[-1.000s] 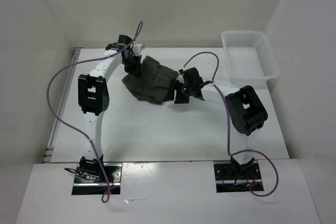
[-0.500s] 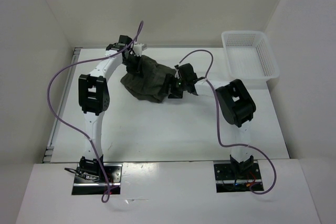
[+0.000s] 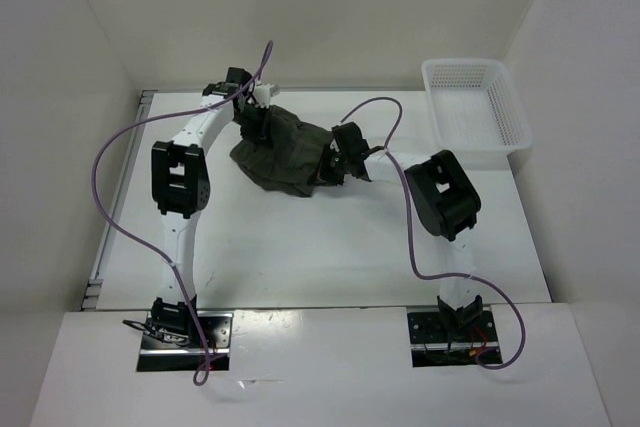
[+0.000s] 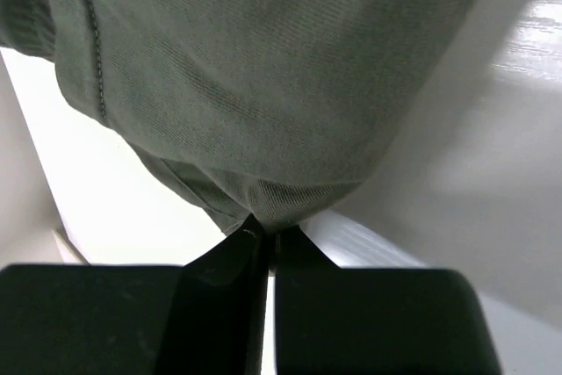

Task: Fold and stack the shorts
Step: Fold the shorts

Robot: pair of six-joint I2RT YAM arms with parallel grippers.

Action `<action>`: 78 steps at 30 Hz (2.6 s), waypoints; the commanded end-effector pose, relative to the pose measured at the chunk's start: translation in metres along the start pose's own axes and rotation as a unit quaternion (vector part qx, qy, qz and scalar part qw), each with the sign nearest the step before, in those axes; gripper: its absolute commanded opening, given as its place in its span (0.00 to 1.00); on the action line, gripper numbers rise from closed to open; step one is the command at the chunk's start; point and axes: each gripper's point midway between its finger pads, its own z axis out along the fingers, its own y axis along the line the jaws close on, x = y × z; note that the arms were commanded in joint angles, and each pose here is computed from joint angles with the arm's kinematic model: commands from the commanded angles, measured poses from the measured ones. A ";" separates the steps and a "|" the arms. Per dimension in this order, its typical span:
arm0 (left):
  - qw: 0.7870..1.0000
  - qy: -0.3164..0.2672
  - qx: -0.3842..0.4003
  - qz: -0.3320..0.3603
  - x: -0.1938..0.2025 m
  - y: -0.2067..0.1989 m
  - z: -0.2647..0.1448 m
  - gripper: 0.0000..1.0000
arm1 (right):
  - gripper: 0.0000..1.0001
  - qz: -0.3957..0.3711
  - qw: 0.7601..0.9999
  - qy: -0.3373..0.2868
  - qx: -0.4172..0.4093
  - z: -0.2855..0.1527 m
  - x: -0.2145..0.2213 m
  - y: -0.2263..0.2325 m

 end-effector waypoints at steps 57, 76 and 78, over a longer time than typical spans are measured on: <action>0.986 -0.065 0.143 0.051 -0.004 -0.087 -0.057 0.82 | 0.60 -0.348 0.936 0.045 -0.034 -0.186 -0.031 -0.047; 0.996 -0.036 0.044 0.063 0.001 -0.061 -0.002 0.17 | 0.61 -0.332 0.943 0.023 -0.026 -0.183 -0.039 -0.046; 0.997 -0.042 0.036 0.060 -0.002 -0.054 -0.004 0.11 | 0.61 -0.332 0.943 0.023 -0.026 -0.183 -0.039 -0.046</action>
